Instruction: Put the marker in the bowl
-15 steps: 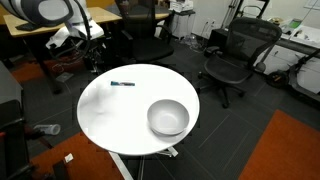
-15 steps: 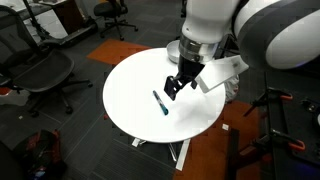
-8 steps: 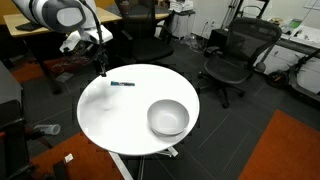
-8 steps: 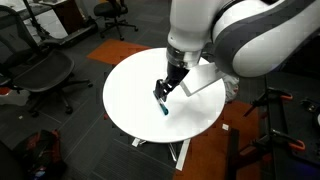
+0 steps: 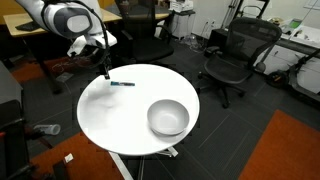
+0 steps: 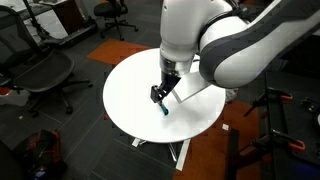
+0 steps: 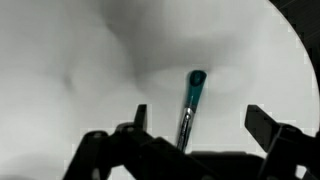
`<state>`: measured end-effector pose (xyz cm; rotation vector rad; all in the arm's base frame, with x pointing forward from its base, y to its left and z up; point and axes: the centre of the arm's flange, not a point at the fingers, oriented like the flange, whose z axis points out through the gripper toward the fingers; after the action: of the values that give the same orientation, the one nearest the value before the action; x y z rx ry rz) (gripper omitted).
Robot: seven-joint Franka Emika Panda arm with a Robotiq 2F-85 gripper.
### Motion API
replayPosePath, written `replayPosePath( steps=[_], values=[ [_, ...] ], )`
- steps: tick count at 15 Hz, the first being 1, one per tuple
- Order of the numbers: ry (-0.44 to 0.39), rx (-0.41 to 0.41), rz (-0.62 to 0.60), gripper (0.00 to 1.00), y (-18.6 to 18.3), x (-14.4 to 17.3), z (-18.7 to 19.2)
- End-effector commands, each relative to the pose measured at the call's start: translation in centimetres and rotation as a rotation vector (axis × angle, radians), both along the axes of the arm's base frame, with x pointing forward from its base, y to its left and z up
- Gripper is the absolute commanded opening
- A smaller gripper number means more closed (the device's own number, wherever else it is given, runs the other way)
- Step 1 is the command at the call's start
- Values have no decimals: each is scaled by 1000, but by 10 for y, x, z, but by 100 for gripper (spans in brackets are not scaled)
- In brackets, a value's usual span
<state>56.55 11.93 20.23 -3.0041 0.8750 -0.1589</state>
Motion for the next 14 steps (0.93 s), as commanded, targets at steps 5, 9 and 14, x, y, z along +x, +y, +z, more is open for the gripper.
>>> replayPosePath(
  steps=[5,9,14],
  values=[
    [-33,0,-40,100,-3,23,-21],
    [-31,-7,-59,100,-13,31,-35],
    [-45,-22,-69,100,-23,41,-48]
  ],
)
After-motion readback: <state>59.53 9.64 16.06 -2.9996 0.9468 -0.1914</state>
